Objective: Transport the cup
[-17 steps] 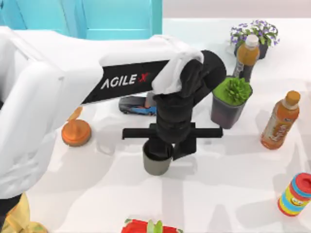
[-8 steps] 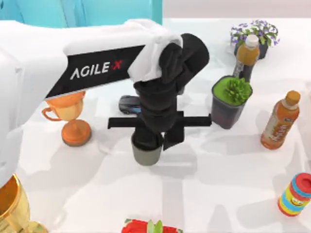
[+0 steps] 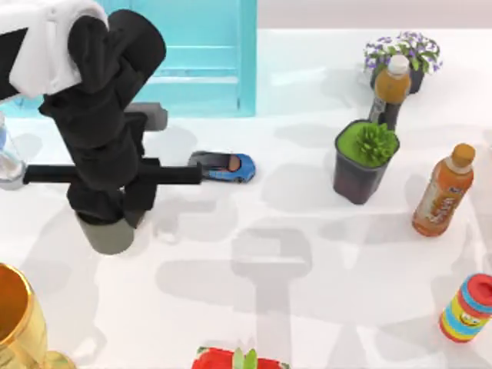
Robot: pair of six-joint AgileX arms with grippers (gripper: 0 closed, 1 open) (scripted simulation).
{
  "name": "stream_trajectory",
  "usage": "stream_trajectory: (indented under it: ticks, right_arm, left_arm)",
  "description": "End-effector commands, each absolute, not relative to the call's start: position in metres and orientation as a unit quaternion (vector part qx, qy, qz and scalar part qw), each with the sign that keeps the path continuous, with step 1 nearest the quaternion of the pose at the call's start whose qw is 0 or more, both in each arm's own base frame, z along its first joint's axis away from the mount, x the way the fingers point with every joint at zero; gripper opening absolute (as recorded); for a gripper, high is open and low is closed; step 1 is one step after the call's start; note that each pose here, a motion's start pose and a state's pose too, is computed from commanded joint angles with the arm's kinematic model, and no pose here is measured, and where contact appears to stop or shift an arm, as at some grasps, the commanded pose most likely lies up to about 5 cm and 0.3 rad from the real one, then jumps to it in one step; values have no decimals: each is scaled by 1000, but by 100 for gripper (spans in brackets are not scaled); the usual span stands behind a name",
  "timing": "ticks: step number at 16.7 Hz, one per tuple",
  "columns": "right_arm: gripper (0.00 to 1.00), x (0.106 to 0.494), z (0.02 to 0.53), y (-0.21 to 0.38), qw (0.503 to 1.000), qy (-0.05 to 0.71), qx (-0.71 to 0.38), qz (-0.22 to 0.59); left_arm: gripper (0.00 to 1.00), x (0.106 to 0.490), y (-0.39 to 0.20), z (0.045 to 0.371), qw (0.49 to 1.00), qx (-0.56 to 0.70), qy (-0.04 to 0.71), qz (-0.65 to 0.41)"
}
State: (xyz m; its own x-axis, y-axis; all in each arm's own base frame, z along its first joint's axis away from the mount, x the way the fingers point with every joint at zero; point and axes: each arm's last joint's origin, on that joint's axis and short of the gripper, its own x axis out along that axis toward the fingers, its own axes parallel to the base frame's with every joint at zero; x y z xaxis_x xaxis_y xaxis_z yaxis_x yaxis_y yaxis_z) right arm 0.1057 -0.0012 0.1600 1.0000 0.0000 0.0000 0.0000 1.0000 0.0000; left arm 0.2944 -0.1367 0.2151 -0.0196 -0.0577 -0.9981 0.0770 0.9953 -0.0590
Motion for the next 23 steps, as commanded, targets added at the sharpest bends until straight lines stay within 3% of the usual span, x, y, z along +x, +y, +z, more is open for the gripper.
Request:
stream_trajectory:
  ticks: [5, 9, 17, 23]
  right_arm:
    - [100, 106, 160, -1, 1000, 0, 0, 0]
    - [100, 106, 160, -1, 1000, 0, 0, 0]
    - [100, 106, 160, -1, 1000, 0, 0, 0]
    - [100, 106, 160, -1, 1000, 0, 0, 0]
  left_arm:
    - [0, 294, -51, 209, 687, 1, 726, -35]
    - [0, 302, -6, 208, 705, -12, 708, -29]
    - [0, 304, 2, 206, 710, -11, 704, -29]
    - [0, 296, 11, 163, 681, -8, 732, -17]
